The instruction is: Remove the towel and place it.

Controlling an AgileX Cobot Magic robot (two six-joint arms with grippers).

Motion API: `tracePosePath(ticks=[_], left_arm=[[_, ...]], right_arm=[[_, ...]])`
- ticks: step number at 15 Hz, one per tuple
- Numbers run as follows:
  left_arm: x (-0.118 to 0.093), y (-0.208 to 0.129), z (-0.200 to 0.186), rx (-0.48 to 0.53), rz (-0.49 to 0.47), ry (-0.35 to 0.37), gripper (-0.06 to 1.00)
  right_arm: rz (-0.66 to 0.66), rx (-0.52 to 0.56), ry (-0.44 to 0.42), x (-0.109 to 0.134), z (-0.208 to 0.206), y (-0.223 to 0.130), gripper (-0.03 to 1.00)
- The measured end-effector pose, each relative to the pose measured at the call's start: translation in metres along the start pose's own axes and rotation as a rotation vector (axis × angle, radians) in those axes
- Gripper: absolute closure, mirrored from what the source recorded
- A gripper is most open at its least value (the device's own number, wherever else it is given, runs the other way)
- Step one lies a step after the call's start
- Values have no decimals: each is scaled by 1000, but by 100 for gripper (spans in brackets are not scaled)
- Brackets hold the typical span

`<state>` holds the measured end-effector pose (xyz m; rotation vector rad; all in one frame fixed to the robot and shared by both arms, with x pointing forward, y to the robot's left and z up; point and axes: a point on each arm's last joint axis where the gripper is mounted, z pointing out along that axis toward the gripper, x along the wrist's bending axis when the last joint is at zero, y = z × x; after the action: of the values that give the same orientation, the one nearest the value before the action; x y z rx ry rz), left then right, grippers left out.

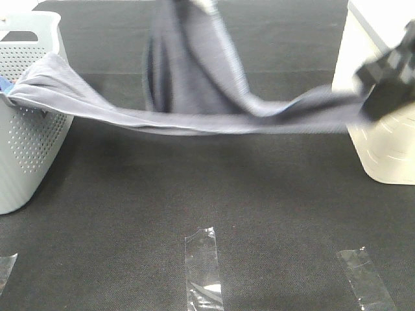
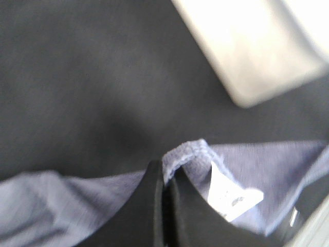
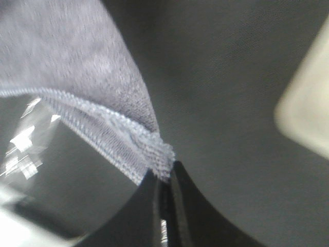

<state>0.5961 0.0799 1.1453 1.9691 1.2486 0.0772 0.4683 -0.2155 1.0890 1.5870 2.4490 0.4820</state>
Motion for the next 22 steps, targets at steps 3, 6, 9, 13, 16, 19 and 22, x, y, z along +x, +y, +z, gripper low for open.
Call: tracePosePath(ticks=[3,6,9,13,16,19,22], left_arm=[[3,17,30,-199,-74,-96,94],[6,40,26,-467,-20,-76,94],[8,70,-1,-748,133,49,94],[40,110,-73,-1189,215,313,94],[53,119,-102,-1252,217,356,94],[56,112,-86,-1021,298,311,94],[54,104,-73,-852,359,288,94]], right_arm=[[30,-104,-179,-16,-32,25,97],[10,-237,-296,-27,-52,62,97],[-38,-485,-368,-33,-75,111,97],[-149,-906,-459,-33,-115,169,97],[-163,-1059,-473,-30,-142,178,97],[-155,-1027,-472,-32,-136,179,97],[-135,-978,-457,-33,-128,179,97]])
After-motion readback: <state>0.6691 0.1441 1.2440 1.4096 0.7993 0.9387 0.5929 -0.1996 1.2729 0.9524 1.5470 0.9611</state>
